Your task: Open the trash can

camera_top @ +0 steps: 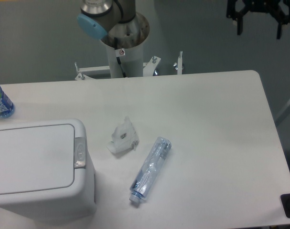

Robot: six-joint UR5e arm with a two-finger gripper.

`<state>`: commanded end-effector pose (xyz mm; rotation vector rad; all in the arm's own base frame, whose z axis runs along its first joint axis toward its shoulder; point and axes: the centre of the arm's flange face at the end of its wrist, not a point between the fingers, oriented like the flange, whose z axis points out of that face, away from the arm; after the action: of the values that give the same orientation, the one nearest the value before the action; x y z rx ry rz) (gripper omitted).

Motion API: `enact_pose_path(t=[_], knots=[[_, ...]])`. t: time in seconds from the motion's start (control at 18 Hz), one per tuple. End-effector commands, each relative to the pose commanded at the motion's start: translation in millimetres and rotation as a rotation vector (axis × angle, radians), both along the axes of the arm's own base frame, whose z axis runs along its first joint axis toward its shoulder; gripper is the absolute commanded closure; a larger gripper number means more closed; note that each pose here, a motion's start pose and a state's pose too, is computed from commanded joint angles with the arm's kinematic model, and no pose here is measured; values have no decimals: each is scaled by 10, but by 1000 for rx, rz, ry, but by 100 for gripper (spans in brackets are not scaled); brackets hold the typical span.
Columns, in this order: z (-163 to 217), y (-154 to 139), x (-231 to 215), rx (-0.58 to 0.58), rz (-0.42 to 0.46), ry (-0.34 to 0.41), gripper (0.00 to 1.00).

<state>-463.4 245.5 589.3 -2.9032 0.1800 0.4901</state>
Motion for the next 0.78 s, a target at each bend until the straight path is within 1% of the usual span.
enact_pose_path(t=[0.22, 0.33, 0.39, 0.5, 0.61, 0.67, 0.78], knots=[[22, 19, 23, 12, 8, -2, 0], [2, 163, 86, 31, 10, -15, 0], [-21, 258, 120, 45, 36, -30, 0], [-34, 486, 226, 97, 142, -63, 0], [-119, 862, 362, 148, 229, -102, 0], [-155, 1032, 454, 173, 282, -129, 0], [-309, 1344, 561, 206, 408, -207, 0]])
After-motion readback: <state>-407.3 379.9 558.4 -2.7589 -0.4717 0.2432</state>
